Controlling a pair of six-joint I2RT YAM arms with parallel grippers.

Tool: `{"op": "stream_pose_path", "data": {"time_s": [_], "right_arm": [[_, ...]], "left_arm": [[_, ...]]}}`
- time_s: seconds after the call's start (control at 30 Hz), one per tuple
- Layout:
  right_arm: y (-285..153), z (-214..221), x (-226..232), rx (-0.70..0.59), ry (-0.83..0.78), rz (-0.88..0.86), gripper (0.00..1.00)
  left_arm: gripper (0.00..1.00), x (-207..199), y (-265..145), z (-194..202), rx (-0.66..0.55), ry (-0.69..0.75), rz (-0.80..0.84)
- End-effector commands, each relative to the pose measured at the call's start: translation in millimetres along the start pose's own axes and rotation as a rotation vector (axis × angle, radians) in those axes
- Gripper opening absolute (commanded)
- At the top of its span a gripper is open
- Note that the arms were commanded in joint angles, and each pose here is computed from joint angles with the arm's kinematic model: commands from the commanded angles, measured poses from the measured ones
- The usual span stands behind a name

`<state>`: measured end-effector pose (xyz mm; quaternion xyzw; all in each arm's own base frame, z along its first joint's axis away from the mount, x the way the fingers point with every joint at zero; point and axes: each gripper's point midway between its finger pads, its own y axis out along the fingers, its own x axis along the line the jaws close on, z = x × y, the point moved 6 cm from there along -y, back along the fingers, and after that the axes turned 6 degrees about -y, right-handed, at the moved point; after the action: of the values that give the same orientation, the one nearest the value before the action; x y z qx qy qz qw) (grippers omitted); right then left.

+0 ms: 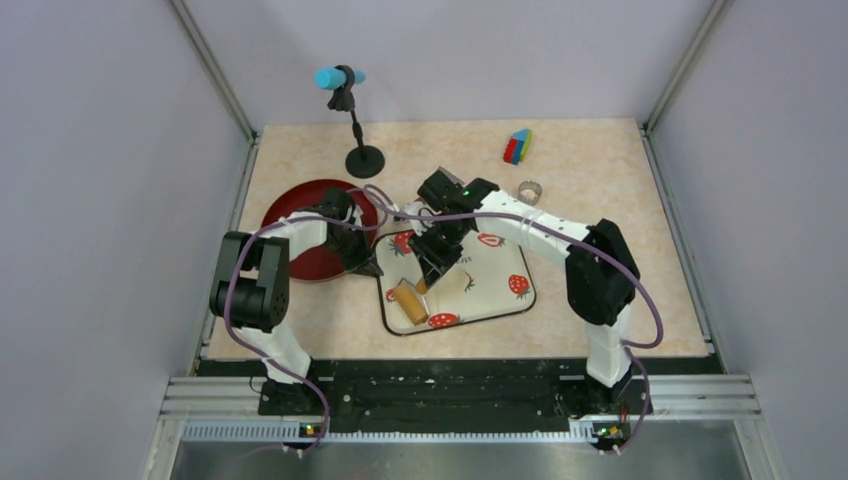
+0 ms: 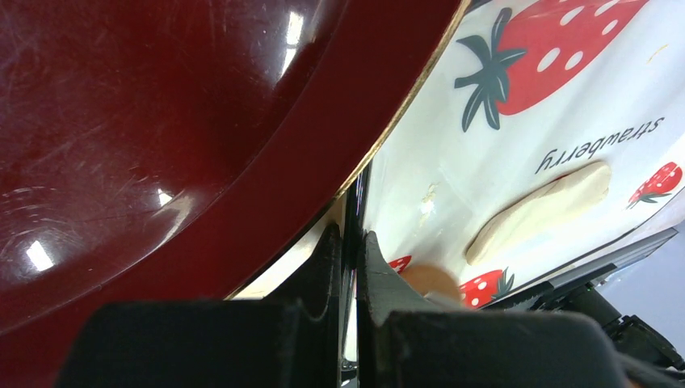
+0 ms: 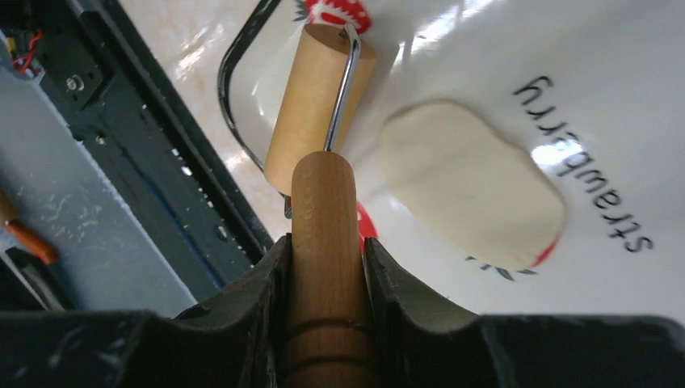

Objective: Roll out the dumpling wrappers from the dough

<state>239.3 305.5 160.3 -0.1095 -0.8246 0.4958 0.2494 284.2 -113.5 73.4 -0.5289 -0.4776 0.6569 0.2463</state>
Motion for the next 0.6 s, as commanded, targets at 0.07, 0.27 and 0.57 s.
{"op": "stream_pose_path", "data": {"time_s": [0.07, 0.27, 0.57], "right_arm": [[34, 34, -12, 0.217, -0.023, 0.076, 0.00], [-11, -18, -1, -0.017, -0.014, 0.044, 0.00], [-97, -57, -2, -0.344, 0.084, 0.029, 0.00]], "left_arm": [[0.00, 8, 18, -5, -0.042, 0.010, -0.076], [0.00, 8, 20, 0, -0.031, 0.013, -0.080], [0.00, 7, 25, 5, -0.019, 0.001, -0.066]]}}
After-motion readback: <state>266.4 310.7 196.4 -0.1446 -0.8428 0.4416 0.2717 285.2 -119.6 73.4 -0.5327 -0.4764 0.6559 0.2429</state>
